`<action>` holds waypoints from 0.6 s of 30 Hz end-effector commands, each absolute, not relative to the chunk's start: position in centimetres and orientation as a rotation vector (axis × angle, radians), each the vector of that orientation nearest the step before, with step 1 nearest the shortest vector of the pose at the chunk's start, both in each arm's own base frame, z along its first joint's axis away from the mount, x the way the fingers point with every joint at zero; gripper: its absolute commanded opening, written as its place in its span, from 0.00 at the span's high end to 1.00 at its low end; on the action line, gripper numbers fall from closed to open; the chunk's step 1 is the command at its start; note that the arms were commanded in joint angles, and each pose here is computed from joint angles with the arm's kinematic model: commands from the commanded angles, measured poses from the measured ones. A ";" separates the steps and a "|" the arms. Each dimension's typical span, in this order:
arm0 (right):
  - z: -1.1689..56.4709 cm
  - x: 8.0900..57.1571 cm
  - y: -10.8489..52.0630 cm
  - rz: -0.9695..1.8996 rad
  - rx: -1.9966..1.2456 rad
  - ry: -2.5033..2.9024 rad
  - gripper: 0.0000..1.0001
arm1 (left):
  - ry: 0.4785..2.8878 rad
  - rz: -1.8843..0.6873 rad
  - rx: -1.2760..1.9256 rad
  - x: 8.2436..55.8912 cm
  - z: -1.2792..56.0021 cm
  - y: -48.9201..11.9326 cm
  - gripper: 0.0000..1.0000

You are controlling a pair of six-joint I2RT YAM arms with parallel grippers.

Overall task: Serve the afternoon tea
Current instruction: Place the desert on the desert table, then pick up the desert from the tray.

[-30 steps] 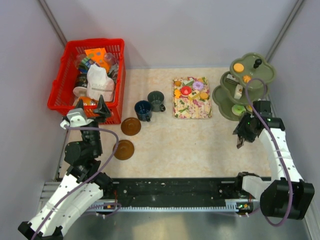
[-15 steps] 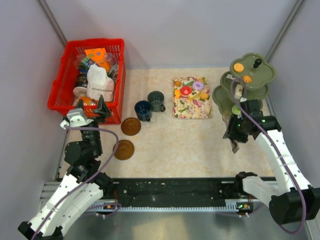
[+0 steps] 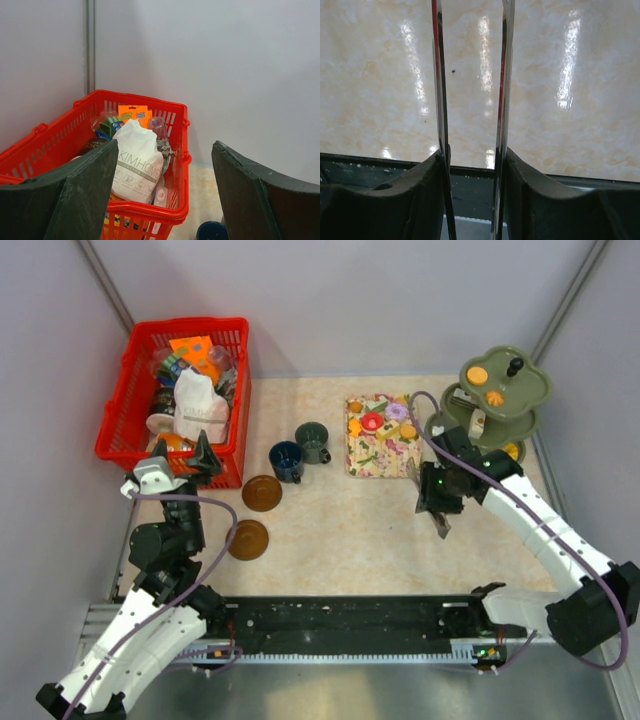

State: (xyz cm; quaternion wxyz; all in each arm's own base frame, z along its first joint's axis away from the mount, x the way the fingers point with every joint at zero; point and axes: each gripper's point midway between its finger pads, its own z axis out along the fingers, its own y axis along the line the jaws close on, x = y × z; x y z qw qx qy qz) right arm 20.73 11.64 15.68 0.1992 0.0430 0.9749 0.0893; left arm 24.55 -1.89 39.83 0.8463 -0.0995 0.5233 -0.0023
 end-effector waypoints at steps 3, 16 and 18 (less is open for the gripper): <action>17.5 26.0 15.3 0.291 0.096 2.618 0.57 | 1.085 -0.021 -0.221 24.5 40.3 -1.9 0.20; 13.3 34.9 18.1 0.143 0.146 2.621 0.55 | 1.072 -0.011 -0.221 24.2 40.5 -1.7 0.20; 12.7 35.9 18.3 0.118 0.152 2.625 0.54 | 1.068 -0.012 -0.223 24.1 40.7 -1.6 0.20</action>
